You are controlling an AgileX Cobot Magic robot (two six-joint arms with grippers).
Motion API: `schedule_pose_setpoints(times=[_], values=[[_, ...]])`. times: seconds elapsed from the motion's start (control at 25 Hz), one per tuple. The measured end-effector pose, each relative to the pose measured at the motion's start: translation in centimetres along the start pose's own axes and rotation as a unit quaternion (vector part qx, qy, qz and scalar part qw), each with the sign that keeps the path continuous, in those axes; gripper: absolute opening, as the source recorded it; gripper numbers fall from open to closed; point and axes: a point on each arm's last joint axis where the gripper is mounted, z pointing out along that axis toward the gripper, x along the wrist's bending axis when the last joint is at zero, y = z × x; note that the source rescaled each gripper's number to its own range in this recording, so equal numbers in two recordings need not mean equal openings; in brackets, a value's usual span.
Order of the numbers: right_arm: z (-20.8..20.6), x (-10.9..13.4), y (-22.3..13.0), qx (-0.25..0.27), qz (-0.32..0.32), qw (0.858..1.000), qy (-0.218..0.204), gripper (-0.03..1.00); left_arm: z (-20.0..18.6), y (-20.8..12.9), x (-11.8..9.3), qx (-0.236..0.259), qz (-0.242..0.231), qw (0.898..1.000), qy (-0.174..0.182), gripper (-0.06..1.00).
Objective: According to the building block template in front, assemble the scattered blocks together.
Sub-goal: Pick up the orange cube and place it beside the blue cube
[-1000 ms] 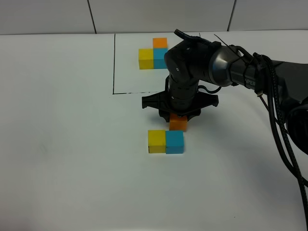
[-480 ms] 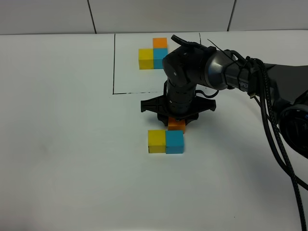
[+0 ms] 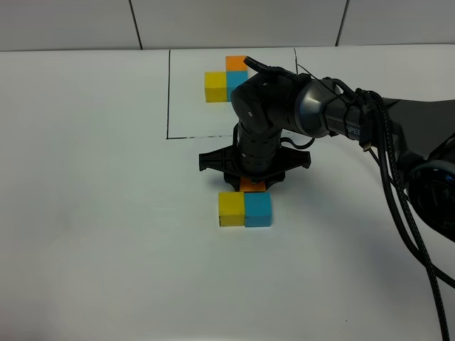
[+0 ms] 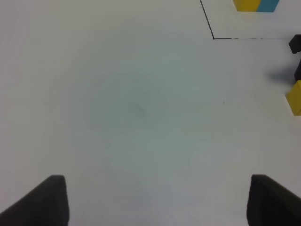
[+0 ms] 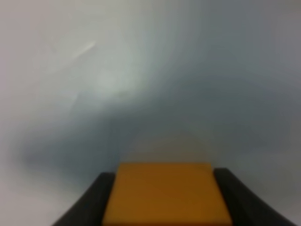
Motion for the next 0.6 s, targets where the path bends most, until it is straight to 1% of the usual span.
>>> schedule_pose_setpoints(times=[0.6], values=[[0.1,-0.11,-0.02,0.0,-0.003,1.0,-0.008,0.03,0.0,0.0,0.0,0.0,0.0,1.0,0.0,0.83]])
